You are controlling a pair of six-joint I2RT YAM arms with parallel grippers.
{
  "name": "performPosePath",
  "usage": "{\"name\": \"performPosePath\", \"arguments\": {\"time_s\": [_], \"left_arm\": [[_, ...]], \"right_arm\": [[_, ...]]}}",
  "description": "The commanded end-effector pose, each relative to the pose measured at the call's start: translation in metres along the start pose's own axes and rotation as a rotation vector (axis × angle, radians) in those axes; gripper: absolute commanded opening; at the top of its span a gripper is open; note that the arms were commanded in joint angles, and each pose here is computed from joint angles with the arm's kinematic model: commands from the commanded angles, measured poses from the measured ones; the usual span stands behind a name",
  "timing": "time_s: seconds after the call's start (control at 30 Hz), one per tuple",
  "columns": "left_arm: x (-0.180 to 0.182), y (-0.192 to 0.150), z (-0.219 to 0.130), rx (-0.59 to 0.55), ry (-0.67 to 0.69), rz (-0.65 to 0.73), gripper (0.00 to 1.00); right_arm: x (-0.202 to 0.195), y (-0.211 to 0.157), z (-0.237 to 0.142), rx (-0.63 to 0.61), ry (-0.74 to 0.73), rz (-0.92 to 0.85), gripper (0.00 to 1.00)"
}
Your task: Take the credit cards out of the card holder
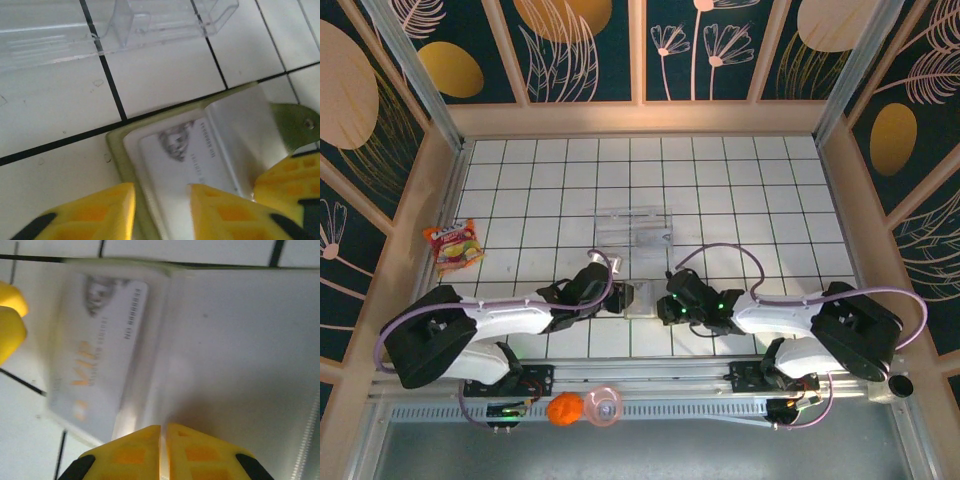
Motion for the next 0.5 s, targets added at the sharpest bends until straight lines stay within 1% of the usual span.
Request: {"name": "performPosePath", "arguments": {"time_s": [0.0, 0.07, 0.2, 0.27, 0.33, 0.37, 0.4, 0.47], "left_arm": [[0.005, -0.002, 0.003, 0.005, 0.008, 0.014, 0.29], [0.004, -0.002, 0.001, -0.001, -0.008, 0.012, 0.29], [-0.003, 0.004, -0.009, -0.039, -0.062, 0.008, 0.38], [-0.004, 0.005, -0.01, -0.041, -0.064, 0.019, 0.38], [-0.004, 0.005, -0.008, -0.035, -0.065, 0.026, 0.32], [-0.005, 0.005, -0.007, -0.037, -0.076, 0.025, 0.31], [-0.007, 0.006, -0.006, -0.04, -0.096, 0.018, 0.32], [-0.011, 0.006, -0.003, -0.033, -0.13, 0.008, 0.36]], "right_arm": [[-0.011, -0.007, 0.003, 0.023, -0.049, 0.048, 0.12], [-0.006, -0.004, 0.001, 0.01, -0.041, 0.037, 0.12], [0.012, 0.011, -0.011, -0.051, -0.012, -0.016, 0.13], [0.02, 0.019, -0.018, -0.074, 0.011, -0.031, 0.14], [0.027, 0.027, -0.022, -0.094, 0.04, -0.042, 0.16], [0.029, 0.029, -0.023, -0.099, 0.053, -0.044, 0.17], [0.03, 0.034, -0.024, -0.11, 0.061, -0.035, 0.19], [0.031, 0.039, -0.023, -0.112, 0.096, -0.021, 0.22]]}}
Point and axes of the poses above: each hand's point on the last joint's axis, 136 mm out from that joint toward the fingers, its own z axis out along the fingers, its own x axis along the line the jaws close on, y = z × x, the point moved 9 cm from there along -z, back along the fingers, and after that the axes turned 1 degree about -z, right-handed, at the moved point
